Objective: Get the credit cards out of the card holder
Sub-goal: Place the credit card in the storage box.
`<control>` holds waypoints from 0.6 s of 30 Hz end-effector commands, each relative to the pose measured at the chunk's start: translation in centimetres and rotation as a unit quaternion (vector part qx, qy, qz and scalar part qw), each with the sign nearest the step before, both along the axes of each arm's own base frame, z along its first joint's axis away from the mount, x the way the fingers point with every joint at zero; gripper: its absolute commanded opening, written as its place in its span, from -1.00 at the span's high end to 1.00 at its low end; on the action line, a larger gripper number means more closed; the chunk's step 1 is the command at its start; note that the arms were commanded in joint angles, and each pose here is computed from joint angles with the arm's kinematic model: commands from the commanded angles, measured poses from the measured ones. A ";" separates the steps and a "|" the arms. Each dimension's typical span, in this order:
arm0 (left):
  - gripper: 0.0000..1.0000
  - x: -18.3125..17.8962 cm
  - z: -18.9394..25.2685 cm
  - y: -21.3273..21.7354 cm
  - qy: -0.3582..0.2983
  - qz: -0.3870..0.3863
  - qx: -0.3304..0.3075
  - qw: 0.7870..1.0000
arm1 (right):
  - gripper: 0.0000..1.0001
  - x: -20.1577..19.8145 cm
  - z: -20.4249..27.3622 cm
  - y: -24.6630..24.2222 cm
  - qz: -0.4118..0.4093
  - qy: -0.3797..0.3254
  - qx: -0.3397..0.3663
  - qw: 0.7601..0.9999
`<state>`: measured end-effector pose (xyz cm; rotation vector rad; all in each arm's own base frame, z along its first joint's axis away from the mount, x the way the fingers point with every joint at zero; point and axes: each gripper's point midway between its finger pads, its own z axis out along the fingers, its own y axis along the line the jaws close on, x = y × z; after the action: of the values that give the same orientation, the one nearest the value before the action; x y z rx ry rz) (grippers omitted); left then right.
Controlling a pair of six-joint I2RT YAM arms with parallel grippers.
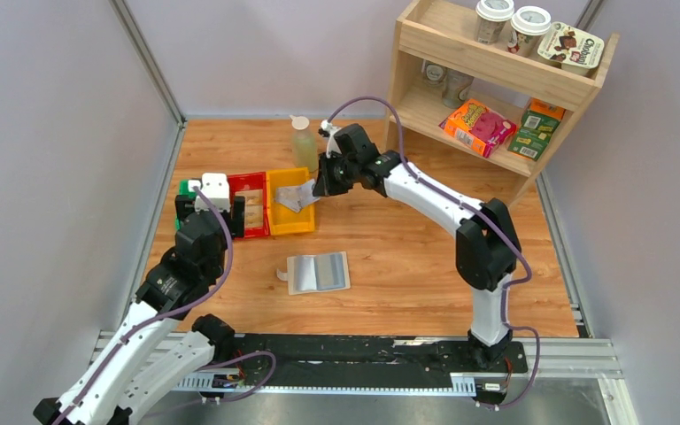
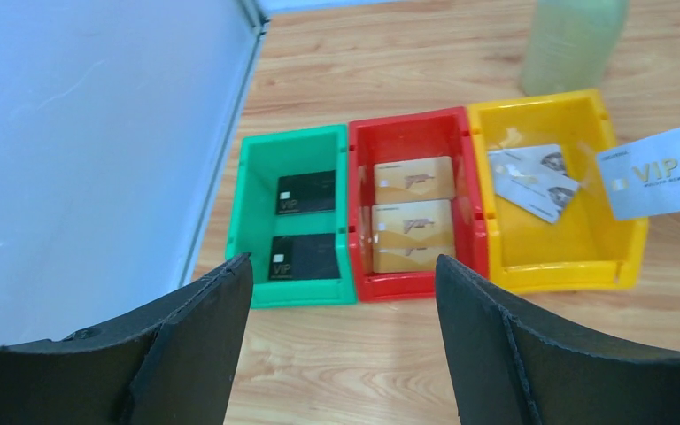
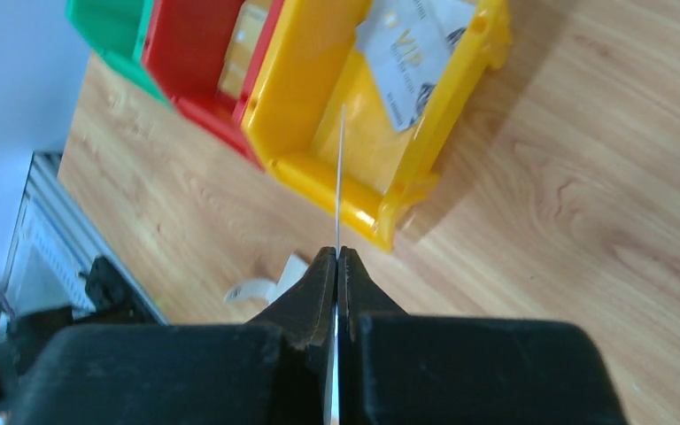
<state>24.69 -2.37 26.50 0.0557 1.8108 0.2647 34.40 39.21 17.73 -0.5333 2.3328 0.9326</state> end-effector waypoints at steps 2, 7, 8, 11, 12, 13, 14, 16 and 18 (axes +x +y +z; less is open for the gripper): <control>-0.64 0.2 0.3 2.2 -0.010 0.057 -0.017 0.998 | 1.00 3.7 -0.8 1.3 -0.067 0.033 -0.020 0.997; -0.65 0.1 0.3 3.2 -0.014 0.076 -0.036 0.996 | 1.00 5.2 -2.7 3.1 -0.071 0.058 -0.017 0.996; -0.64 0.1 0.5 3.3 -0.019 0.076 -0.039 0.996 | 1.00 5.3 -2.9 3.7 -0.066 0.066 -0.011 0.996; -0.63 0.1 0.5 3.2 -0.022 0.067 -0.043 0.997 | 1.00 5.0 -3.6 5.3 -0.052 0.082 0.009 0.995; -0.62 0.1 0.6 3.2 -0.026 0.066 -0.046 0.996 | 1.00 4.9 -3.4 5.9 -0.045 0.081 0.020 0.995; -0.62 0.1 0.5 3.0 -0.026 0.058 -0.048 0.997 | 1.00 4.7 -3.5 6.5 -0.038 0.083 0.029 0.995; -0.62 0.1 0.6 3.1 -0.028 0.057 -0.050 0.997 | 1.00 4.5 -3.5 7.1 -0.033 0.086 0.039 0.995; -0.62 0.1 0.6 3.0 -0.031 0.054 -0.055 0.997 | 1.00 4.5 -3.2 8.3 -0.024 0.087 0.061 0.994; -0.64 0.2 0.6 2.9 -0.031 0.050 -0.057 0.997 | 0.88 4.5 -3.5 9.0 -0.022 0.089 0.072 0.993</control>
<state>24.48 1.14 26.44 -0.1184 1.7983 0.2912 38.58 44.45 10.79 -0.3354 2.5368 0.9724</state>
